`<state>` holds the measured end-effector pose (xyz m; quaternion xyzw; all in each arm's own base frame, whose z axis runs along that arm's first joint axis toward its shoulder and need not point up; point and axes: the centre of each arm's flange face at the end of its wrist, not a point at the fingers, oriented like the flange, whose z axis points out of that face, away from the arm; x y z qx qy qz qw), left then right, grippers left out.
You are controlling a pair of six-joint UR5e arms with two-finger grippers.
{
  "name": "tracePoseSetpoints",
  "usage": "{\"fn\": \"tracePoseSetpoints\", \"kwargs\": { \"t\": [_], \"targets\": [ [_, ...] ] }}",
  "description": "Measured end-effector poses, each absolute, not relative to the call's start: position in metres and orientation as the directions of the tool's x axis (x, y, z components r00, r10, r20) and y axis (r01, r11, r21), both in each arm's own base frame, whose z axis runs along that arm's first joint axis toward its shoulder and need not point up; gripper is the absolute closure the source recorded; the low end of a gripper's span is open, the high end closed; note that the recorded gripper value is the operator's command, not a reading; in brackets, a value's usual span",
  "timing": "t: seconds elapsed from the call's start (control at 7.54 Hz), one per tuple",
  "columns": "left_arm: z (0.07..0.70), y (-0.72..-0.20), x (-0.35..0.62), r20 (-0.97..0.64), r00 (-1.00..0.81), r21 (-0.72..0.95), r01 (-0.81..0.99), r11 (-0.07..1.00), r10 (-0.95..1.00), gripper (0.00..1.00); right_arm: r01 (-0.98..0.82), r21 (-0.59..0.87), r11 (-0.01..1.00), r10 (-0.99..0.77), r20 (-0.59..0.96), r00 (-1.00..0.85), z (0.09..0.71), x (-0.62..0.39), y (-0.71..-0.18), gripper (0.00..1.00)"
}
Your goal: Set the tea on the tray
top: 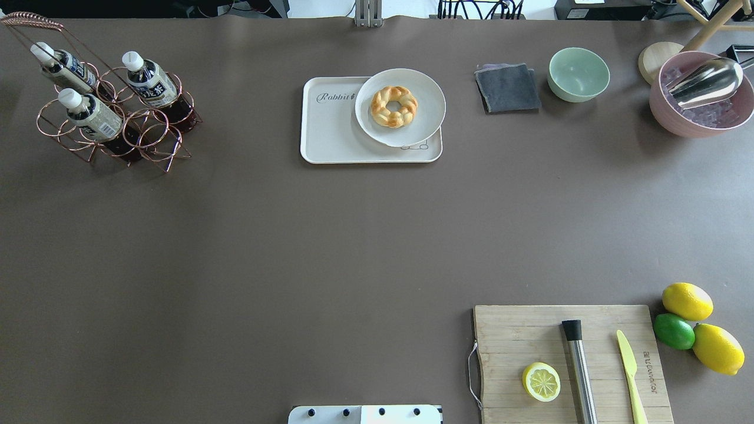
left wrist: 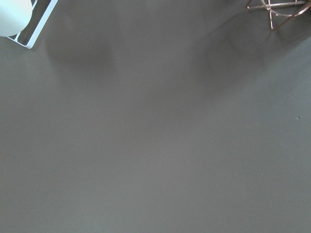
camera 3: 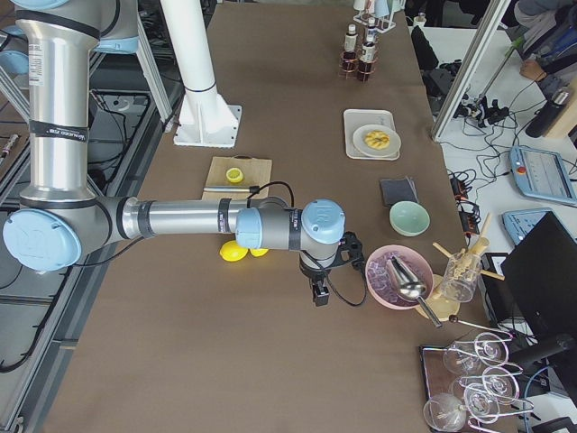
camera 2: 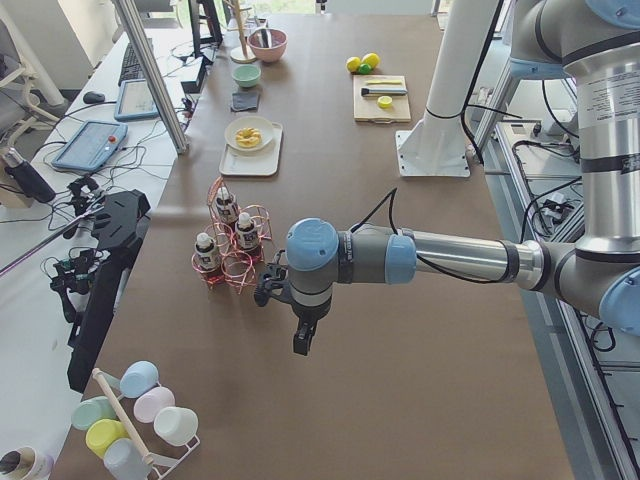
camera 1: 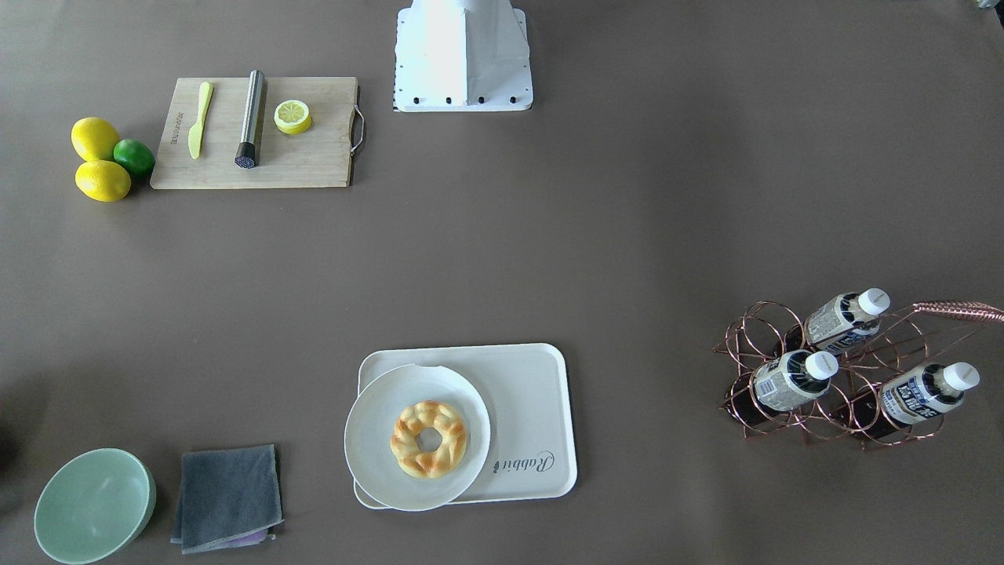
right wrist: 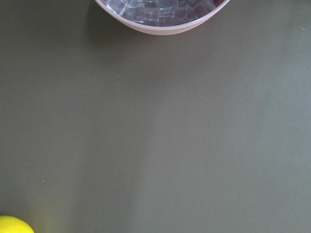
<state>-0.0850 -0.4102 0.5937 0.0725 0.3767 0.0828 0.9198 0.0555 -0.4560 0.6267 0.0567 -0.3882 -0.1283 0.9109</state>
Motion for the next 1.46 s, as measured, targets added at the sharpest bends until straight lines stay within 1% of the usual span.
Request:
{"fn": "tracePoseSetpoints", "kwargs": {
  "t": [0.13, 0.27, 0.53, 0.8, 1.06, 1.19, 1.46],
  "targets": [
    [0.571, -0.416, -0.076, -0.696, 0.694, 0.206, -0.056, 0.977, 0.186, 0.03, 0.19, 0.202, 0.961, -0.277, 0.694, 0.665, 0.627, 0.055, -0.456, 0.0],
    [0.548, -0.428, -0.061, -0.699, 0.685, 0.25, -0.036, 0.968, 0.206, 0.03, 0.191, 0.201, 0.961, -0.277, 0.694, 0.664, 0.628, 0.056, -0.455, 0.0],
    [0.49, -0.468, -0.01, -0.7, 0.669, 0.34, 0.004, 0.941, 0.25, 0.03, 0.193, 0.202, 0.96, -0.28, 0.694, 0.664, 0.629, 0.056, -0.455, 0.0],
    [0.449, -0.49, 0.049, -0.685, 0.677, 0.402, 0.043, 0.915, 0.269, 0.03, 0.193, 0.203, 0.96, -0.281, 0.694, 0.663, 0.629, 0.056, -0.455, 0.0],
    [0.425, -0.503, 0.118, -0.694, 0.676, 0.412, 0.091, 0.907, 0.247, 0.03, 0.194, 0.203, 0.96, -0.281, 0.694, 0.663, 0.629, 0.056, -0.454, 0.0],
    [0.416, -0.517, 0.142, -0.703, 0.673, 0.404, 0.113, 0.908, 0.229, 0.03, 0.194, 0.203, 0.96, -0.281, 0.694, 0.663, 0.629, 0.056, -0.454, 0.0],
    [0.405, -0.547, 0.166, -0.708, 0.671, 0.402, 0.127, 0.907, 0.221, 0.03, 0.194, 0.203, 0.96, -0.281, 0.694, 0.663, 0.629, 0.056, -0.454, 0.0]
  ]
}}
